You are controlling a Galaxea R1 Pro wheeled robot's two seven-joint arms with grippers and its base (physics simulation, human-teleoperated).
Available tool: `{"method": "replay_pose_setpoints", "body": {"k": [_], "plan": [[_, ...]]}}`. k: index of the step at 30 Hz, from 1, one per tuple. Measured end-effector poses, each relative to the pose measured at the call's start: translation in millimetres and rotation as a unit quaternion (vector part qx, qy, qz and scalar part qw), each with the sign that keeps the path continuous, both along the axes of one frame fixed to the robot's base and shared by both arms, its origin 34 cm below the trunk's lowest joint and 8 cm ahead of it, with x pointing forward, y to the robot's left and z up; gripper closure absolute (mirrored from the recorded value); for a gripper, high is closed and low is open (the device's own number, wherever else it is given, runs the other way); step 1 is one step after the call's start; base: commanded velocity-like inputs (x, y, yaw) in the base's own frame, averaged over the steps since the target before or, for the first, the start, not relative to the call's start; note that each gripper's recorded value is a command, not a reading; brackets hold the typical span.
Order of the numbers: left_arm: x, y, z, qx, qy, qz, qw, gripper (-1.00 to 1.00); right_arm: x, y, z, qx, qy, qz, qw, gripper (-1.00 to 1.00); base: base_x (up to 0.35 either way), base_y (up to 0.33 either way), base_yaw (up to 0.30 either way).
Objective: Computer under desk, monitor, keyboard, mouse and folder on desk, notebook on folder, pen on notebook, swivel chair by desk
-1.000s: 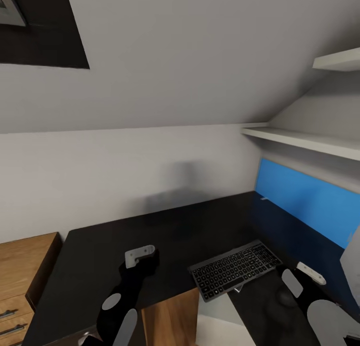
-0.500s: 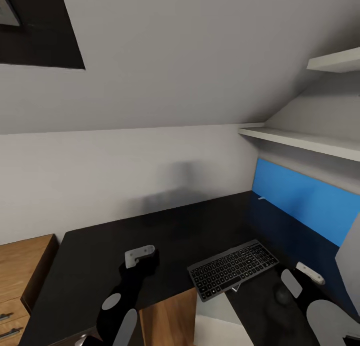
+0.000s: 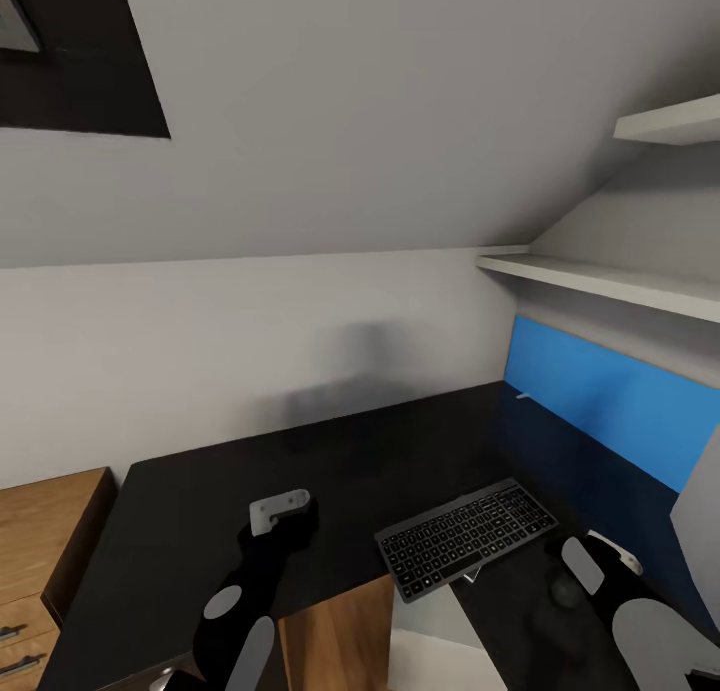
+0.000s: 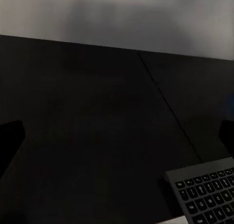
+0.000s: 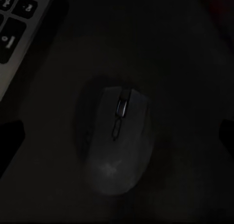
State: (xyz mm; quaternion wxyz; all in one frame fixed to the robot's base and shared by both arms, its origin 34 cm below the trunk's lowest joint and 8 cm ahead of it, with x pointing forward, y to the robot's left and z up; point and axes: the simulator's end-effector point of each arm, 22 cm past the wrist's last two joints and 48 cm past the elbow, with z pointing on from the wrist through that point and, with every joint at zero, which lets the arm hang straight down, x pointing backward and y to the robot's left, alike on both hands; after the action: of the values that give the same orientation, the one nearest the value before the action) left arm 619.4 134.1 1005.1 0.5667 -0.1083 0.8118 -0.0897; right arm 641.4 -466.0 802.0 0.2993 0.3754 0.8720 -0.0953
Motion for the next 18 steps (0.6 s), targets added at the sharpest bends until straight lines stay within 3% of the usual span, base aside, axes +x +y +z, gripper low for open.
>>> {"method": "replay_pose_setpoints", "body": {"k": [18], "plan": [[3, -1, -15, 0.000, 0.000, -0.001, 1.0000, -1.00, 2, 0, -16, 0.001, 0.001, 0.000, 1.0000, -1.00, 0.000, 0.000, 0.000]]}}
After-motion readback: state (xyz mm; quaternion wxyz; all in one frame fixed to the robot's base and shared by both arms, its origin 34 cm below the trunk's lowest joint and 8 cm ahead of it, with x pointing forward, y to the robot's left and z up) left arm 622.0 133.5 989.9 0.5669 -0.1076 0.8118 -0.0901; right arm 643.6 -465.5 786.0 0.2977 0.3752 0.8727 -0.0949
